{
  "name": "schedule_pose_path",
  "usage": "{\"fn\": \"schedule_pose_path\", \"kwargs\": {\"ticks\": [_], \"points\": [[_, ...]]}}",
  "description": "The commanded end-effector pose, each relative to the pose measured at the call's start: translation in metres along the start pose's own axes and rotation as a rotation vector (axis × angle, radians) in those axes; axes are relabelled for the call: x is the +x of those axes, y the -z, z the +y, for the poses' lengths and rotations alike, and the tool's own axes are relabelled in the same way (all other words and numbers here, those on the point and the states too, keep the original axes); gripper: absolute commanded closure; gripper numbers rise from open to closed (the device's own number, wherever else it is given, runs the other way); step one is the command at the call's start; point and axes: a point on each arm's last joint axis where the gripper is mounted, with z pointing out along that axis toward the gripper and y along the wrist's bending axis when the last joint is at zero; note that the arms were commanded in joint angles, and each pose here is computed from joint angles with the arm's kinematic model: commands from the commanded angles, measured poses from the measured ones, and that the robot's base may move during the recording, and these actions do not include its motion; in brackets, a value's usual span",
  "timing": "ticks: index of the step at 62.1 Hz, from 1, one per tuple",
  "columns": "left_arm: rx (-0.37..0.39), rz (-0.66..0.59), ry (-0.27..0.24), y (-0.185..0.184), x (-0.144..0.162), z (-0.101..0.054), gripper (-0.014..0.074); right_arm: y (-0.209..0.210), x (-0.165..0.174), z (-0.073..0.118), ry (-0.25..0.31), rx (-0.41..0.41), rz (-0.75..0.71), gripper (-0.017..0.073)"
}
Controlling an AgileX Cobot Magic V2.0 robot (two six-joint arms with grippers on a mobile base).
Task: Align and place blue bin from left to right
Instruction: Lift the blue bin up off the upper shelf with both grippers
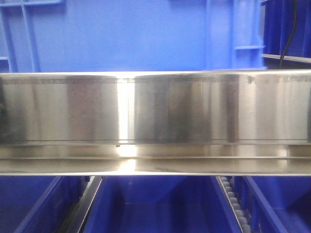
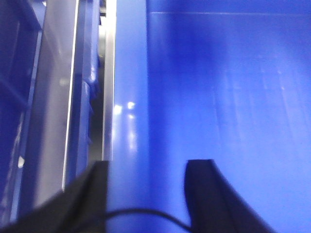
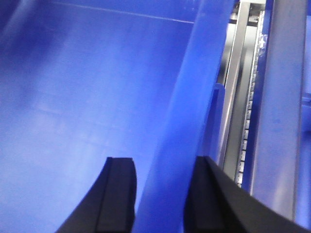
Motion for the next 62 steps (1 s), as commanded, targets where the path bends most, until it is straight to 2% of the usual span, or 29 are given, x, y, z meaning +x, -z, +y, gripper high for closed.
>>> {"fn": "schedule_pose_path", "kwargs": {"ticks": [1,15,36,50,62], "points": [[0.135,-0.133,0.014,0.048,-0.005,-0.010,0.0582,0.037,-0.010,0.012,-0.016,-0.064,-0.134,0.0624],[0.272,-0.238,0.035,0.098,-0.002,-0.015,0.0582,0.080,-0.011,0.025,-0.022,-0.150,-0.226,0.0624],[0.434,-0.257,0.082,0.124,0.003,-0.024,0.0582,0.121,-0.005,0.033,-0.012,-0.187,-0.300,0.0624],[0.438,-0.263,0.084,0.125,0.003,-0.025,0.0582,0.124,-0.003,0.033,-0.011,-0.189,-0.299,0.0624],[0.399,-0.270,0.072,0.122,0.002,-0.022,0.0582,0.124,-0.003,0.033,-0.011,-0.189,-0.299,0.0624]]}}
